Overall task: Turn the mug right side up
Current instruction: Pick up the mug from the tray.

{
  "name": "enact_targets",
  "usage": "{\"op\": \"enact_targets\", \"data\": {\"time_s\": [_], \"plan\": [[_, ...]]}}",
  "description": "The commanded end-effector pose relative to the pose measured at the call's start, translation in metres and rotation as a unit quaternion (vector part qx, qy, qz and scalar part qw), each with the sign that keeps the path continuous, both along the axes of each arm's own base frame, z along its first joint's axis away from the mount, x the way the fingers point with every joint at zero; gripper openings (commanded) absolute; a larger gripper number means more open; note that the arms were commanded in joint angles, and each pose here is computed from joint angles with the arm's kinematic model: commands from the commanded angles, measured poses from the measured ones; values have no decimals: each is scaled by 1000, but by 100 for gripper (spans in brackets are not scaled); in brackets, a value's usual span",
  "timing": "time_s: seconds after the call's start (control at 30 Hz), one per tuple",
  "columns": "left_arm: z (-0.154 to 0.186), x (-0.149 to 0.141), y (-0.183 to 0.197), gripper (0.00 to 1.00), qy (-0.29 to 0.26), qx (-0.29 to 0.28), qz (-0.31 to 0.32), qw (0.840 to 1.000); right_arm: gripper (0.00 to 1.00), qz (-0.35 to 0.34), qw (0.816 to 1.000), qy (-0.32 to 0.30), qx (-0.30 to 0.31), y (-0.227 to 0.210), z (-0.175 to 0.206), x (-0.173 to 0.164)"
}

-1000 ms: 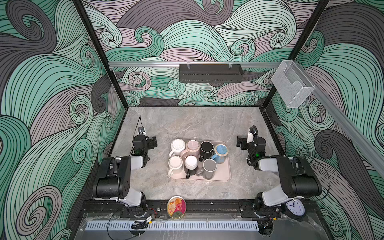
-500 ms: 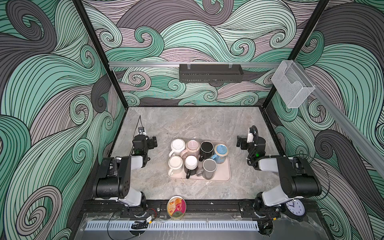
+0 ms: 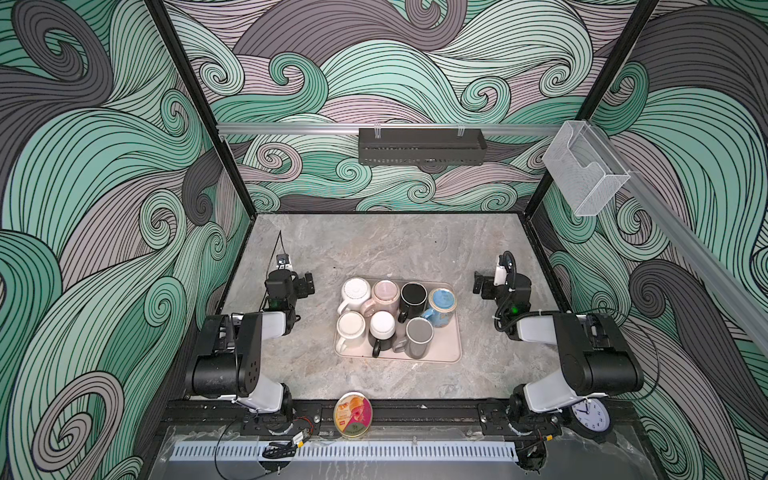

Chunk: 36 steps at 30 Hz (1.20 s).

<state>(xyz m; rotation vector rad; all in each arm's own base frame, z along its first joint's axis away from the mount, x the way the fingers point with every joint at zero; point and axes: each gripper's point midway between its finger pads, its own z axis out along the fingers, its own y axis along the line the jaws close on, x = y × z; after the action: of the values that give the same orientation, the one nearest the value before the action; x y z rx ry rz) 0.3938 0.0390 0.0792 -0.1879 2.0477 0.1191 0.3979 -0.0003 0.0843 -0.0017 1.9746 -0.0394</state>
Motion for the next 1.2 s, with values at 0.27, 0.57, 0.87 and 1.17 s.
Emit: {"op": "enact_targets", "data": {"time_s": [0.27, 0.57, 0.87, 1.17], "plan": [[28, 10, -17, 99, 19, 15, -56, 998, 100, -17, 1000, -17, -1, -8, 14, 2], [73, -16, -30, 99, 60, -37, 39, 997, 100, -116, 991, 48, 35, -30, 68, -6], [98, -59, -118, 99, 93, -121, -87, 984, 98, -76, 991, 94, 54, 20, 83, -36], [105, -139, -140, 93, 164, -156, -130, 966, 87, -6, 989, 139, 42, 77, 104, -80]]}}
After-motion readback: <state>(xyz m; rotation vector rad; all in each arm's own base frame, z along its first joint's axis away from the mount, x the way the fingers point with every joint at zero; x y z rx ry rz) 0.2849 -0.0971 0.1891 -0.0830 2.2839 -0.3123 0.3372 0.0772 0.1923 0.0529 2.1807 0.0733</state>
